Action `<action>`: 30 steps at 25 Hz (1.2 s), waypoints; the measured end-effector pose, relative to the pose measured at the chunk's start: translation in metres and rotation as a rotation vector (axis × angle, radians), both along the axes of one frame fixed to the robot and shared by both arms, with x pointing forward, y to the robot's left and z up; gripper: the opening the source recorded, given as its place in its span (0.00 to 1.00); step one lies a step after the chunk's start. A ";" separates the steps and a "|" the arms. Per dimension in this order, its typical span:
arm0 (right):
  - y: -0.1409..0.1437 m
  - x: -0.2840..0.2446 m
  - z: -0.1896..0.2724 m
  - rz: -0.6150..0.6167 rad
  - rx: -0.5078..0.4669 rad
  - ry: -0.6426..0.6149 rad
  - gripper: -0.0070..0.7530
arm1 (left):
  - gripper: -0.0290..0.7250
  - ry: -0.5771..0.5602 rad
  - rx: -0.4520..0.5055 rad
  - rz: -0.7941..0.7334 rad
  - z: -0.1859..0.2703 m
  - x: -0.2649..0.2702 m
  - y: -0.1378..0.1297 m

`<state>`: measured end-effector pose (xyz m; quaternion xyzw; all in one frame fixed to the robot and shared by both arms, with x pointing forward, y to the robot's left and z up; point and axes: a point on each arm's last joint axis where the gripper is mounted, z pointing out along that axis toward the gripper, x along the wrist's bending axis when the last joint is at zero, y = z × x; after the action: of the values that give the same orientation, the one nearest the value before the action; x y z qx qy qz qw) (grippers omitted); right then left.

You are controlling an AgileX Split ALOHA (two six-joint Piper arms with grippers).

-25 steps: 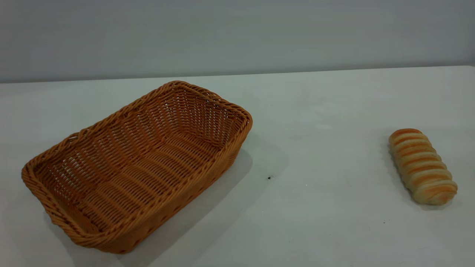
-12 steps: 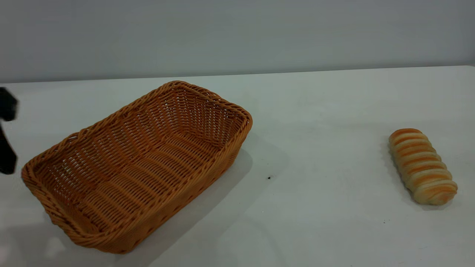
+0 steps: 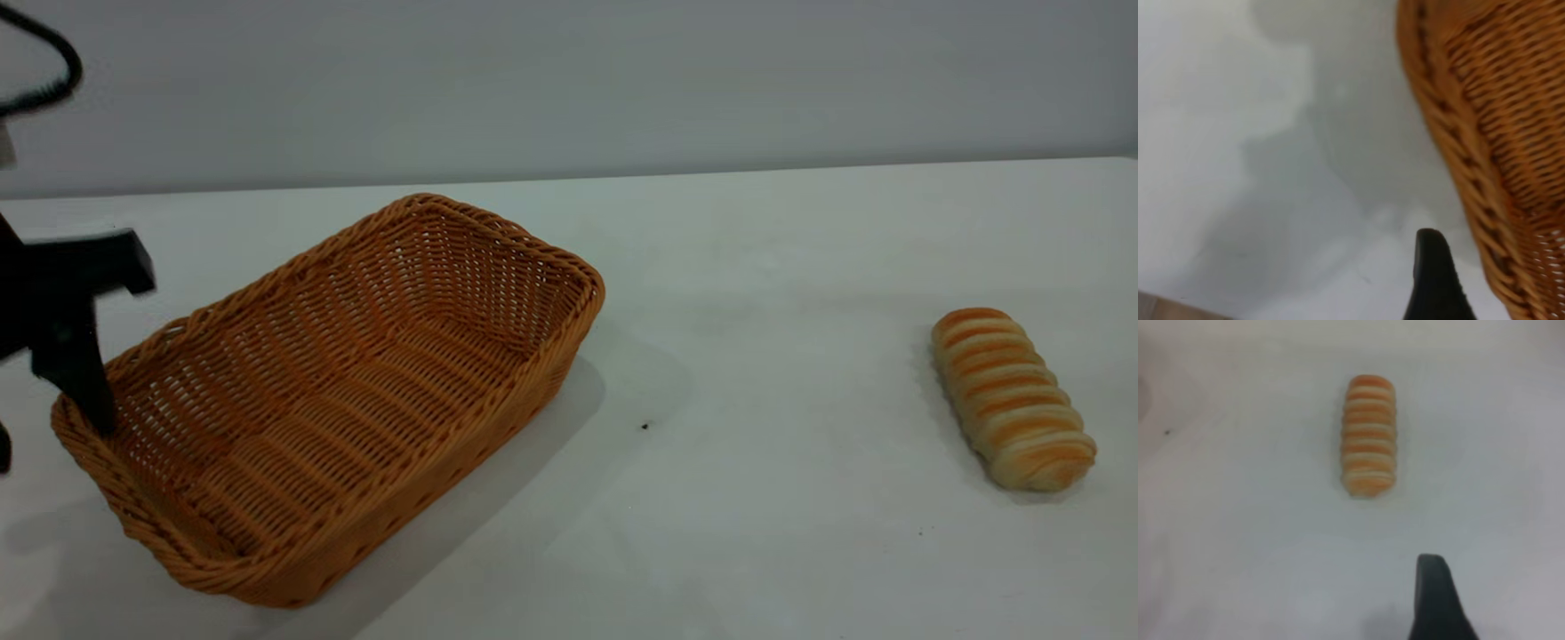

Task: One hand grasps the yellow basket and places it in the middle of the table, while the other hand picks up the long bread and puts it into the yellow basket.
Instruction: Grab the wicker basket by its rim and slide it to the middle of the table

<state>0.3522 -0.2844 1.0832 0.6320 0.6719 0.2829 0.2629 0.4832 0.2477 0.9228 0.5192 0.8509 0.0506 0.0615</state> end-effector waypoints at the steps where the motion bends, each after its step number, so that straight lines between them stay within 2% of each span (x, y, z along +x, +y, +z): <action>1: 0.001 0.000 0.000 0.006 0.003 0.001 0.66 | 0.72 0.021 0.003 0.012 -0.006 0.000 0.000; 7: 0.004 -0.001 0.000 0.032 0.025 0.007 0.66 | 0.72 0.120 0.026 0.036 -0.032 0.001 0.000; 14: 0.011 -0.002 0.000 0.111 0.004 0.003 0.66 | 0.72 0.071 -0.015 0.060 -0.040 0.010 -0.005; 25: 0.011 -0.002 0.000 0.116 -0.010 0.000 0.66 | 0.72 0.073 -0.025 0.069 -0.060 0.028 -0.010; 28: 0.011 -0.002 0.000 0.116 -0.010 0.000 0.66 | 0.65 0.089 -0.021 0.071 -0.066 0.031 -0.011; 30: 0.011 -0.002 0.000 0.116 -0.010 0.000 0.66 | 0.52 0.091 -0.024 0.074 -0.069 0.031 -0.011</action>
<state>0.3502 -0.2736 1.0832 0.5907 0.7087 0.2945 0.2493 0.5145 0.2367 0.8541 0.4884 0.8720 0.0192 0.0271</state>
